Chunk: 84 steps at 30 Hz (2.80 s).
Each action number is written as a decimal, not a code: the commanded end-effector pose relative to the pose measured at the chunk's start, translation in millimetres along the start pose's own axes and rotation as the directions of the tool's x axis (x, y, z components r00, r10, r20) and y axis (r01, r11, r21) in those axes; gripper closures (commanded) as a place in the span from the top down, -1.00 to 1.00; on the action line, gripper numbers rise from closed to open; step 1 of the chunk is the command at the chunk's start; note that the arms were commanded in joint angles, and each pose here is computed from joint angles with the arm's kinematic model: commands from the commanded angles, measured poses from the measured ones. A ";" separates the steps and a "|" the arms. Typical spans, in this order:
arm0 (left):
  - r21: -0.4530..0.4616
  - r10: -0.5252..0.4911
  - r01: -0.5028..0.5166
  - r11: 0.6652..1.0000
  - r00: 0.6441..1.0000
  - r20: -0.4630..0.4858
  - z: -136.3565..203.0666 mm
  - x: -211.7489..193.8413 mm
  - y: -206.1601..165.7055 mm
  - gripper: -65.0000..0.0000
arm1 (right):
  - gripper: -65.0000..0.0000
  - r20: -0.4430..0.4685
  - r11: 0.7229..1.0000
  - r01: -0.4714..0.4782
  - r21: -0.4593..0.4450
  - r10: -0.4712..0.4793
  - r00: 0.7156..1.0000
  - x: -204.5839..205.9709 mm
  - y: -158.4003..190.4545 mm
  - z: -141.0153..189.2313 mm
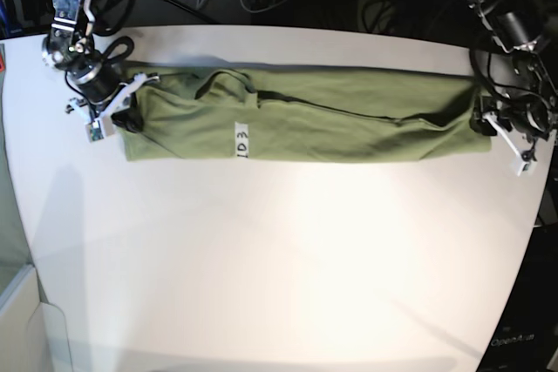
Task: Fold the T-shirt properly
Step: 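Hold both strip ends and straighten the strip between the grippers, then carry the strip end with the left gripper toward the strip's middle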
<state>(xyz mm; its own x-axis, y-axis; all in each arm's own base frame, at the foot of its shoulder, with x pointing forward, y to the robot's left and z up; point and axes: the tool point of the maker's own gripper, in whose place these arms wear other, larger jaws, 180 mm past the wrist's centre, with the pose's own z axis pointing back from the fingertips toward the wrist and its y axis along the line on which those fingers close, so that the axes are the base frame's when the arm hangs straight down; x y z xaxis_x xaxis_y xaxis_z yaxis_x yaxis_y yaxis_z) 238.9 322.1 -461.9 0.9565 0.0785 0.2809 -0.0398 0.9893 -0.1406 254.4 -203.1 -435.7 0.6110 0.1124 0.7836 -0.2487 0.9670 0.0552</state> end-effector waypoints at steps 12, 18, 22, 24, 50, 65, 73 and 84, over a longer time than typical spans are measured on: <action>-0.092 -0.043 0.013 0.996 0.944 -0.328 -35.0 -91.0 -51.3 0.02 | -0.98 -0.025 1.000 -0.023 -0.013 0.023 0.999 -1.2 -5.0 0.5; -0.090 -0.042 0.013 0.996 0.943 -0.330 -34.7 -91.7 -50.5 -1.00 | -0.98 -0.025 1.000 -0.023 -0.013 0.023 0.999 -1.2 -5.0 0.5; -0.093 -0.043 0.011 0.996 0.939 -0.342 -32.9 -93.4 -50.6 -0.92 | -0.98 -0.028 1.000 -0.023 -0.013 0.022 0.999 -2.2 -4.9 0.8; -0.085 -0.044 0.014 0.996 0.933 -0.358 -28.6 -93.1 -47.6 -0.92 | -0.98 -0.030 1.000 -0.023 -0.013 0.022 0.999 -2.4 -4.9 0.8; 0.107 -0.092 0.084 0.991 0.993 0.076 47.3 31.4 -42.1 -0.93 | -0.98 -0.035 1.000 -0.022 -0.016 0.022 0.999 -3.7 -5.5 0.8; 0.059 -0.217 0.208 0.976 0.948 0.231 61.0 87.7 -122.5 -0.93 | -0.98 -0.040 0.999 -0.037 0.021 0.038 0.999 -3.8 8.5 -4.5; 0.016 -0.222 0.225 0.974 0.942 0.253 57.0 98.7 -153.9 -0.93 | -0.98 -0.042 0.999 -0.040 0.028 0.041 0.998 -4.1 11.0 -5.4; 0.033 -0.221 0.224 0.974 0.912 0.344 81.6 102.0 -174.1 -0.93 | -0.98 -0.042 0.999 -0.040 0.028 0.041 0.998 -4.1 11.0 -5.4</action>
<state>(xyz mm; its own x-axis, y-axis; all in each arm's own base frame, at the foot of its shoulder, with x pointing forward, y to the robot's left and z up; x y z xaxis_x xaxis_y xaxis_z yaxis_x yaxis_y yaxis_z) 312.2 167.6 -341.9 0.8071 -0.1034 0.5813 0.1623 0.9855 -0.0501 258.0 -189.6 -436.5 0.6066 0.1271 0.7848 -0.2785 0.9586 0.0600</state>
